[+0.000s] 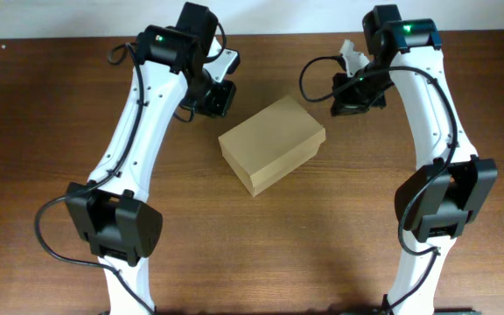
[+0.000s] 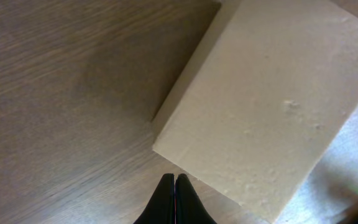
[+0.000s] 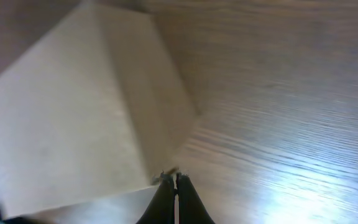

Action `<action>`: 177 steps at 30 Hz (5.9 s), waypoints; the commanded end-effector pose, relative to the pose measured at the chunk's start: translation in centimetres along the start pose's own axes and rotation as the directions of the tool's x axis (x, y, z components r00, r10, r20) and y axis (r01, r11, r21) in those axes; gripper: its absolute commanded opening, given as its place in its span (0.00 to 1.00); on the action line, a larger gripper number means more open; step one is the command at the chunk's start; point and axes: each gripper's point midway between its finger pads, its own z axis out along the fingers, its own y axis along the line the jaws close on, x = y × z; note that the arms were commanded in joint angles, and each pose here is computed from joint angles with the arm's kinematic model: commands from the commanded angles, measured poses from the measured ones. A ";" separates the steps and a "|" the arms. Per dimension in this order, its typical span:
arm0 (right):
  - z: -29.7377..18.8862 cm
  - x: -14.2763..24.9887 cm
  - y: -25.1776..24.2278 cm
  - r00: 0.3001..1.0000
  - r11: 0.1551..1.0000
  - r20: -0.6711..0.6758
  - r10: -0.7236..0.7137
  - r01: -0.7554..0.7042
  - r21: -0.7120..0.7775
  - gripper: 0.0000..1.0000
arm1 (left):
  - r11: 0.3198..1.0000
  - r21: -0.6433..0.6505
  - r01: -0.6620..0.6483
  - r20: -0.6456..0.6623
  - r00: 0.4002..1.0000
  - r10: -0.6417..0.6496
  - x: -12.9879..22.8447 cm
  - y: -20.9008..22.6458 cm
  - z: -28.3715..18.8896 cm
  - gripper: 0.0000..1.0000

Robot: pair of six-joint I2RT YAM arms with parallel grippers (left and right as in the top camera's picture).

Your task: Pack container

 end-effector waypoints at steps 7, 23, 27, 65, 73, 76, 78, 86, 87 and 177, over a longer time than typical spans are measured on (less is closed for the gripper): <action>1.7 1.5 -0.9 0.999 0.995 -0.049 0.022 -0.017 0.100 0.04 | 0.999 -0.044 0.031 0.081 0.996 -0.027 -0.2 1.5 -3.5 0.02; 5.1 4.2 6.8 0.984 0.994 -0.144 -0.106 0.108 0.006 0.04 | 0.996 -0.054 0.067 0.077 0.995 -0.063 0.4 3.1 -4.2 0.02; 4.8 5.4 8.5 0.974 0.988 -0.187 -0.131 0.113 -0.107 0.04 | 0.996 -0.065 0.060 0.058 0.997 -0.056 0.8 3.2 -4.2 0.02; 3.3 6.1 10.6 0.943 0.960 -0.181 -0.281 0.277 -0.044 0.04 | 0.998 0.059 0.019 -0.347 0.938 0.003 10.7 -1.1 5.2 0.02; 7.3 7.3 9.1 0.935 0.965 -0.241 -0.260 0.257 -0.042 0.04 | 0.996 0.081 0.031 -0.357 0.934 0.000 11.6 -1.2 7.1 0.02; 7.8 7.4 8.9 0.935 0.966 -0.245 -0.259 0.256 -0.042 0.04 | 0.996 0.080 0.027 -0.345 0.939 0.002 11.2 -1.1 7.2 0.02; 8.0 7.2 8.9 0.936 0.965 -0.236 -0.261 0.258 -0.042 0.04 | 0.996 0.079 0.028 -0.336 0.942 0.000 11.0 -1.1 7.3 0.02; 6.7 5.4 9.4 0.951 0.966 -0.165 -0.260 0.257 -0.039 0.04 | 0.998 0.068 0.009 -0.268 0.963 0.009 9.4 -0.9 6.4 0.02; 5.9 4.7 9.5 0.955 0.965 -0.135 -0.264 0.261 -0.036 0.04 | 0.998 0.062 0.003 -0.233 0.972 0.011 8.5 -0.8 5.7 0.02; -20.8 -1.8 0.4 0.853 0.961 0.516 -0.077 -0.074 0.265 0.04 | 0.932 -0.272 0.238 0.525 0.849 -0.063 -5.1 13.0 -18.9 0.10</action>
